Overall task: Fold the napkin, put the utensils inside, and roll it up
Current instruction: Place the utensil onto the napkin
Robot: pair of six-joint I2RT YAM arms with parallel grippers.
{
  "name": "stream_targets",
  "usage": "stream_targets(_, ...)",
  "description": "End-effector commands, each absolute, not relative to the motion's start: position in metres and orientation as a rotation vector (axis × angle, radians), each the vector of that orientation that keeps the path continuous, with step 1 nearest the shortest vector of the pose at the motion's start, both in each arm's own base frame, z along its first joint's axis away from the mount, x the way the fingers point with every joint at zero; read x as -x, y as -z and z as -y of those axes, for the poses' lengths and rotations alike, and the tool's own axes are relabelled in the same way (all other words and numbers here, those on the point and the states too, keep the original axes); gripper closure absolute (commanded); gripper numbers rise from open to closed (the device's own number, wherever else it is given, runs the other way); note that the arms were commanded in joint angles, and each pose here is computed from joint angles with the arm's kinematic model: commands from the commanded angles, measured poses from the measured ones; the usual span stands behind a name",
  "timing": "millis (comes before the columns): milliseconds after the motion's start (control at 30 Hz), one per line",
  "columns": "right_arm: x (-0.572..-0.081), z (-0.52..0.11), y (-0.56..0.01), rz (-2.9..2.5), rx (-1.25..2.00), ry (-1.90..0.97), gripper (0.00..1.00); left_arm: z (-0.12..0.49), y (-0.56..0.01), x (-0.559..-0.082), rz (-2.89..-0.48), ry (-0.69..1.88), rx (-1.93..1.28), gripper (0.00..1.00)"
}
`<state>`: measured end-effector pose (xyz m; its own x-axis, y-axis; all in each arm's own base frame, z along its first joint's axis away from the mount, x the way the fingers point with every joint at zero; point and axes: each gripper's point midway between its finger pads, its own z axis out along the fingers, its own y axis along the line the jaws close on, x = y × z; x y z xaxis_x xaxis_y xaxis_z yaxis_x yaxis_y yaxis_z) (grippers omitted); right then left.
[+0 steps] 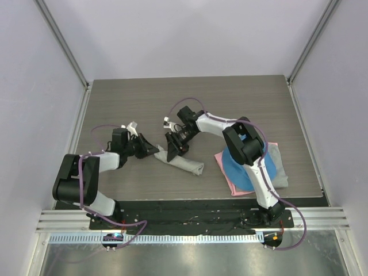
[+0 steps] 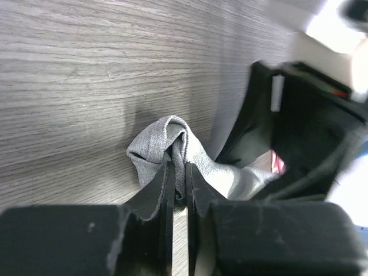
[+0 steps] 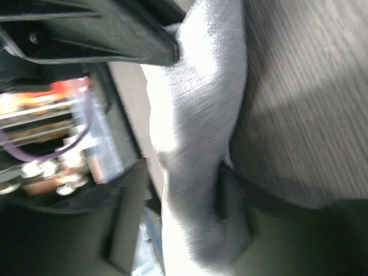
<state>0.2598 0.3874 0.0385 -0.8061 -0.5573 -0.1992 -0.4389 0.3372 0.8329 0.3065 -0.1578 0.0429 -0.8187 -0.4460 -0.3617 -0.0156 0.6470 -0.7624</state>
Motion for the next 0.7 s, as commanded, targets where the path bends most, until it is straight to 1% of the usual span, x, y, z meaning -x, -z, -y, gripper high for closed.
stream_targets(0, -0.304, -0.378, -0.073, 2.854, -1.175, 1.308, 0.35, 0.157, -0.043, -0.309, -2.389, 1.04, 0.366, 0.94)
stream_targets(33, -0.304, -0.382, -0.093, 2.897, -1.259, 1.318, 0.33, 0.157, -0.043, -0.309, -2.4, 1.04, 0.374, 0.95)
stream_targets(67, -0.307, -0.374, -0.09, 2.976, -1.302, 1.228, 0.31, 0.157, -0.044, -0.311, -2.407, 1.04, 0.38, 0.96)
stream_targets(100, -0.313, -0.377, -0.098, 3.038, -1.369, 1.224, 0.27, 0.157, -0.043, -0.31, -2.422, 1.036, 0.392, 0.97)
stream_targets(133, -0.314, -0.377, -0.118, 3.1, -1.425, 1.223, 0.26, 0.155, -0.039, -0.306, -2.454, 1.022, 0.418, 0.98)
stream_targets(167, -0.309, -0.373, -0.108, 3.138, -1.542, 1.095, 0.24, 0.155, -0.038, -0.305, -2.469, 1.018, 0.428, 0.99)
stream_targets(200, -0.311, -0.376, -0.112, 3.172, -1.616, 1.058, 0.22, 0.155, -0.04, -0.308, -2.472, 1.018, 0.432, 0.99)
stream_targets(233, -0.311, -0.373, -0.119, 3.208, -1.678, 1.0, 0.22, 0.155, -0.039, -0.305, -2.49, 1.014, 0.441, 0.99)
stream_targets(267, -0.302, -0.374, -0.111, 3.209, -1.75, 0.899, 0.21, 0.155, -0.039, -0.305, -2.495, 1.015, 0.443, 1.0)
stream_targets(367, -0.291, -0.378, -0.102, 3.177, -1.916, 0.744, 0.2, 0.155, -0.04, -0.306, -2.506, 1.011, 0.449, 0.99)
stream_targets(500, -0.279, -0.383, -0.09, 3.106, -2.066, 0.6, 0.19, 0.155, -0.04, -0.307, -2.515, 1.01, 0.454, 0.99)
stream_targets(667, -0.27, -0.384, -0.07, 3.019, -2.115, 0.528, 0.19, 0.155, -0.042, -0.311, -2.512, 1.011, 0.452, 0.98)
